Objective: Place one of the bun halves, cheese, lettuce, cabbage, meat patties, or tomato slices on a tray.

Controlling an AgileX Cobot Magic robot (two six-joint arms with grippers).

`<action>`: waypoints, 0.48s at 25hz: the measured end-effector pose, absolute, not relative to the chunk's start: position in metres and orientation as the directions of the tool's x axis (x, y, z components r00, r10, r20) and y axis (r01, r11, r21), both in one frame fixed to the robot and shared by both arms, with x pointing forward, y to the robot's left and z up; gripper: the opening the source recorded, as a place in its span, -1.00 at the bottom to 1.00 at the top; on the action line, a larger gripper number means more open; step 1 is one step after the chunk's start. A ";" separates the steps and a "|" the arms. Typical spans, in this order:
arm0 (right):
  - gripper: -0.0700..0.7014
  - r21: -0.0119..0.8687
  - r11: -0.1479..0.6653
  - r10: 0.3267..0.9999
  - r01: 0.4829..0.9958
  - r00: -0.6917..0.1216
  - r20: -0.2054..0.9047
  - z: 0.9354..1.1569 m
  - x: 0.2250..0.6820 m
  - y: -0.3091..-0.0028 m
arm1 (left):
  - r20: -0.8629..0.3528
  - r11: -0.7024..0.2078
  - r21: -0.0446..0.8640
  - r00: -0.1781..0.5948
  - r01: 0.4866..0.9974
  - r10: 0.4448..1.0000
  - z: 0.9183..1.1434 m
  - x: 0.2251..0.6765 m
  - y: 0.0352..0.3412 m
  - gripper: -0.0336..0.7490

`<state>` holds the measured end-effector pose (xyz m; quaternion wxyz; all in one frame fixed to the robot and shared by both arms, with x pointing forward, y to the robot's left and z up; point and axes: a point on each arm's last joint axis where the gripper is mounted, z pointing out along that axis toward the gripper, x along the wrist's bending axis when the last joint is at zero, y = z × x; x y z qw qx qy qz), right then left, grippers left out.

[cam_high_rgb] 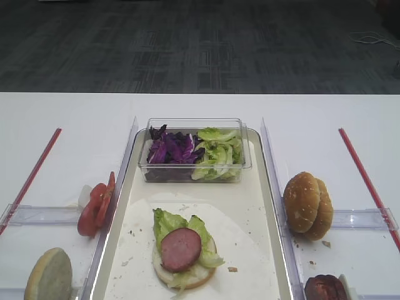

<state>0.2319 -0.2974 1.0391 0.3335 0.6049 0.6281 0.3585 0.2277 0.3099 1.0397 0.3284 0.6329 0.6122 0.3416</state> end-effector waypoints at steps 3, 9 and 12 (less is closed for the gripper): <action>0.15 0.854 0.011 0.999 0.521 -0.046 0.015 1.039 0.232 -0.297 | 0.030 -0.035 0.834 0.017 0.551 0.999 1.040 0.228 0.310 -0.14; 0.15 0.854 0.011 0.999 0.521 -0.046 0.015 1.039 0.232 -0.297 | 0.030 -0.035 0.834 0.017 0.551 0.999 1.040 0.228 0.310 -0.14; 0.15 0.854 0.011 0.999 0.521 -0.046 0.015 1.039 0.232 -0.297 | 0.030 -0.035 0.834 0.017 0.551 0.999 1.040 0.228 0.310 -0.14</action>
